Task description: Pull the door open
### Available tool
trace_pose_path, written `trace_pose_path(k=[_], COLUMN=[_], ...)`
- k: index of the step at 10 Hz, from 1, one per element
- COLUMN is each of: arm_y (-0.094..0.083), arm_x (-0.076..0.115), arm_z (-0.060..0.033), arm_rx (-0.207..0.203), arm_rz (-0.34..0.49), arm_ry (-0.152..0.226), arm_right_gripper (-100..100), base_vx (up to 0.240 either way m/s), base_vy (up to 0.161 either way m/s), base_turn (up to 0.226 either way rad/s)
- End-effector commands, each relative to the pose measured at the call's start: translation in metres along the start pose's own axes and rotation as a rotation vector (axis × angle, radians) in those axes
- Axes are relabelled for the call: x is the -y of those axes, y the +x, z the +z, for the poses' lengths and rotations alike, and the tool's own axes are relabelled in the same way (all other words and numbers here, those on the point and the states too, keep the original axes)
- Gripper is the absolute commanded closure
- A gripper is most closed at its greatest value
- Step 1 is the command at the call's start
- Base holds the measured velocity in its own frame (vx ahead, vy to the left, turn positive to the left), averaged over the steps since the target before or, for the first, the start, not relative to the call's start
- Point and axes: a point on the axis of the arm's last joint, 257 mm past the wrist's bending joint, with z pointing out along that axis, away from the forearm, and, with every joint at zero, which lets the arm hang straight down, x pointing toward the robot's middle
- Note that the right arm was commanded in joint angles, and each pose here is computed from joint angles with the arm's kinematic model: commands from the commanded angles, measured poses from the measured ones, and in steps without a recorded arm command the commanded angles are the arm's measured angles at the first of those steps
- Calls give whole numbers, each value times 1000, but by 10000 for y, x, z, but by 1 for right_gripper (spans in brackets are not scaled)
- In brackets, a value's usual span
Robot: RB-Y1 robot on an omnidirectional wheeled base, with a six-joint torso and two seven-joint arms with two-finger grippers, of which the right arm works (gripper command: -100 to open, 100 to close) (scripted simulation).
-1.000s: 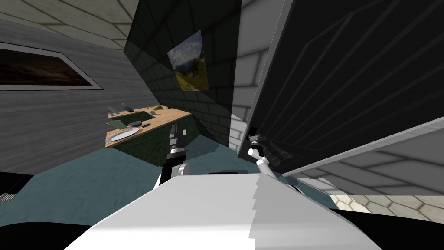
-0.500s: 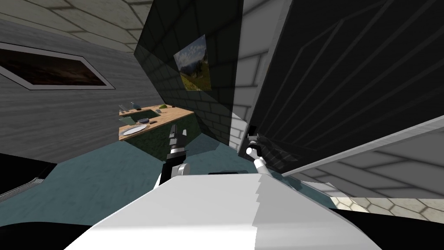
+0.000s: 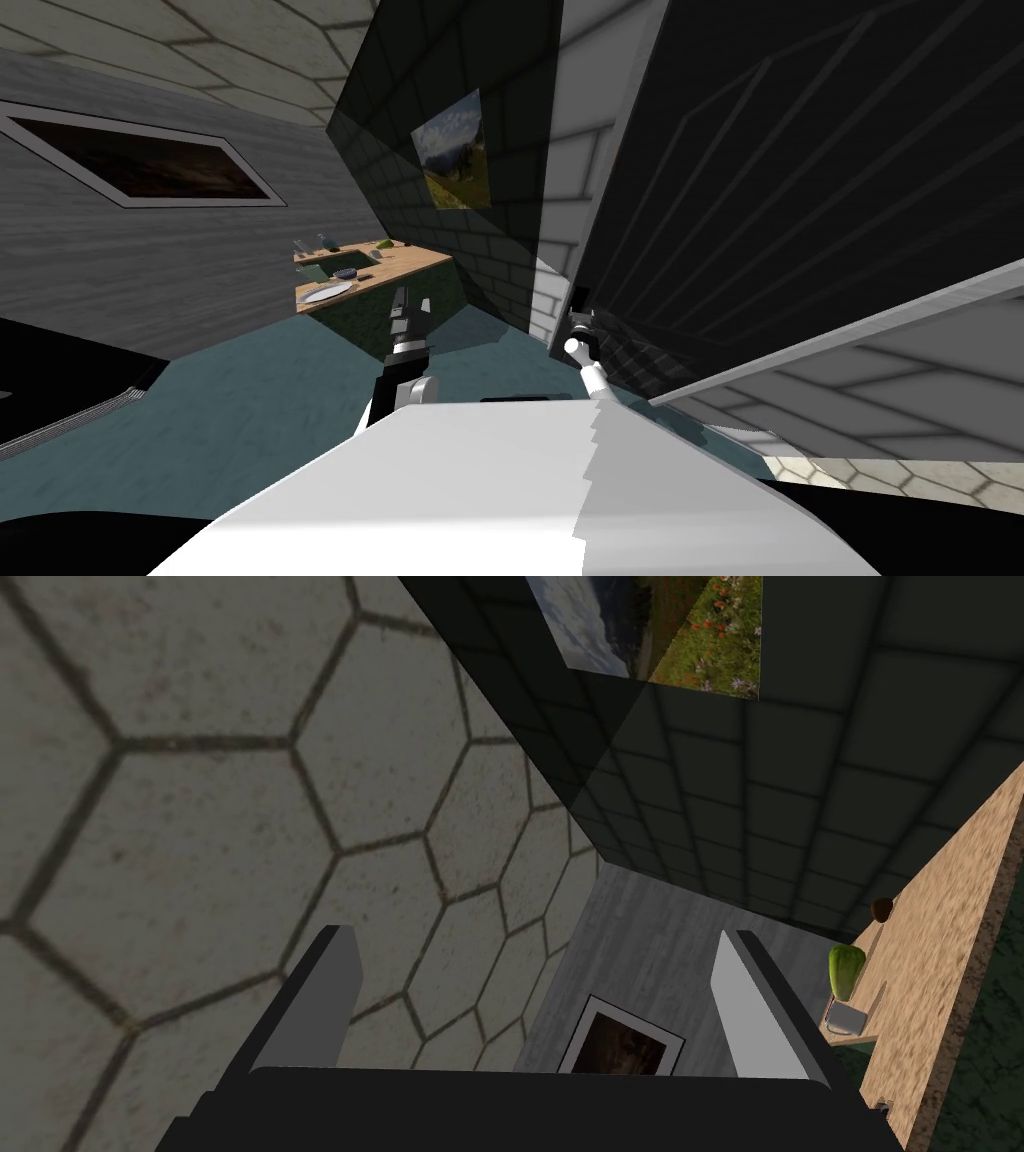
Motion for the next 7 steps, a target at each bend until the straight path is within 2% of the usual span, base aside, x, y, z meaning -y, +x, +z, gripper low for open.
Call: trace_pose_path(k=[1,3,4,5,7], arm_y=[-4,-11,-9,-59,-104], arm_x=[23,65,56,-151,-352], arm_z=[-17,-40,-34,2,33], arm_rx=[7,18,15,16,18], arm_rz=[63,155,127,131,131], arm_ry=[-8,-19,-16,-30,-44], arm_right_gripper=[-100,-100,-100,-100,-100], base_vx=[-65,-86,-37,86,174], base_vy=[-20,-19,-8,-7,-20], base_turn=[46,66,8,94,87])
